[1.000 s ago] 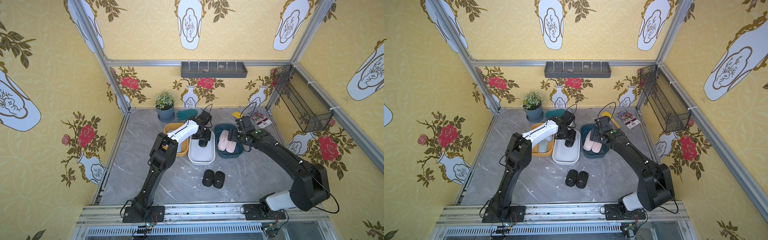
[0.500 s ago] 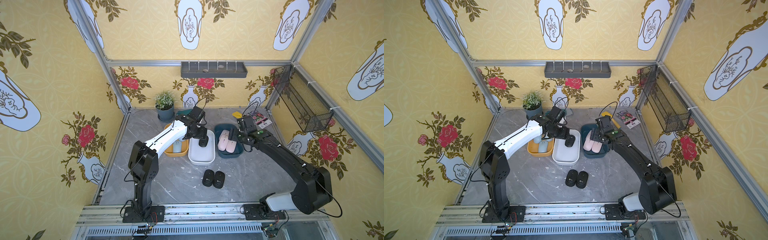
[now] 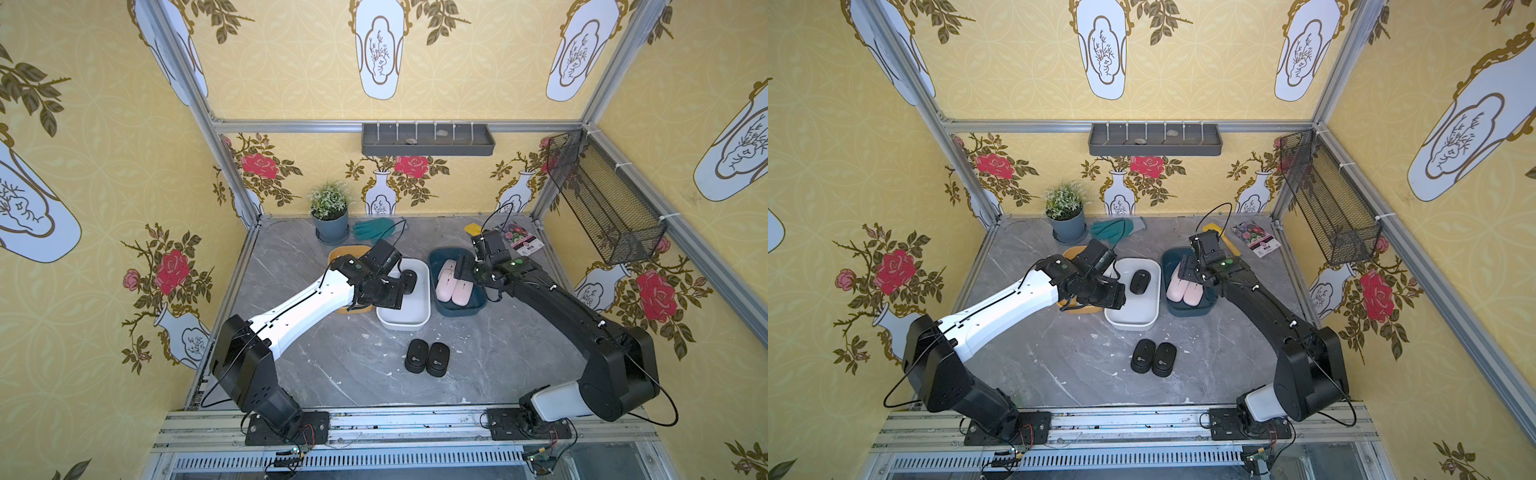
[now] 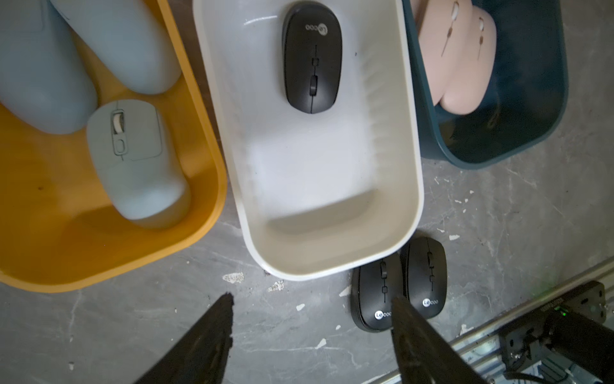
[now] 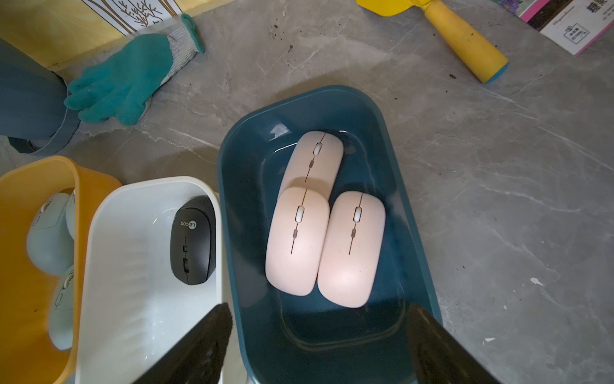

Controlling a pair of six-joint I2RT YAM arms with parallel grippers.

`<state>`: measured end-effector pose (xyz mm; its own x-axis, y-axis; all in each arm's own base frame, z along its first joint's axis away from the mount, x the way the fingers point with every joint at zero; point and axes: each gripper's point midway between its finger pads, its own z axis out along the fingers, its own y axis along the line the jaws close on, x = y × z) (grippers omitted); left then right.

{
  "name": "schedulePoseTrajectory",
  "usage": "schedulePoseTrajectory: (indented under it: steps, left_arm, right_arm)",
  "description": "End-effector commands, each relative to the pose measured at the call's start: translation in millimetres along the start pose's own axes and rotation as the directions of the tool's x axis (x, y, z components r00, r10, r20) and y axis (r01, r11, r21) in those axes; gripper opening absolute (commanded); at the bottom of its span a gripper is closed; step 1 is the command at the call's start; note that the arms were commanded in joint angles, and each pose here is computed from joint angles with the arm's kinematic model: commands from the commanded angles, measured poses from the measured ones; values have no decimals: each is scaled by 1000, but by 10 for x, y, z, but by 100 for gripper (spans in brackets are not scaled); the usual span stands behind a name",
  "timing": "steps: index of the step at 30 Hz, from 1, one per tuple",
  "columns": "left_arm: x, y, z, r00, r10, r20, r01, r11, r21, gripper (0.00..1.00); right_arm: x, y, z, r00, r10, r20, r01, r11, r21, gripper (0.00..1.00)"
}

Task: Place the mice by color into the storage box
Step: Pick up the mouse from the center of the board.

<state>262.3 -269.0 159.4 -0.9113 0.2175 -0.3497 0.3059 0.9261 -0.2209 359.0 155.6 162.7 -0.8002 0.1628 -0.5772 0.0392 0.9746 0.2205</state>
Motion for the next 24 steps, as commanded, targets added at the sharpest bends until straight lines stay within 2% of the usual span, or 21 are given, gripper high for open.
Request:
schedulePoseTrajectory:
  steps: [1,5,11,15,24]
  left_arm:
    - [166,-149,6,1000,-8,-15,8,1000,19,76]
    - [498,-315,98,997,-17,-72,19,999,34,76]
    - [956,-466,413,984,-21,-176,32,998,57,76]
    - [1107,-570,565,978,10,-210,-2,999,38,76]
    - [1235,-795,875,962,33,-270,-17,998,61,75]
  right_arm:
    - [-25,68,61,1000,-3,7,3,1000,-28,85]
    - [5,91,148,1000,2,-13,-3,999,-32,85]
    - [36,114,202,1000,8,-25,-9,999,-35,85]
    - [46,115,196,1000,11,-27,-12,999,-37,85]
    - [137,8,146,1000,6,-25,-6,1000,-5,85]
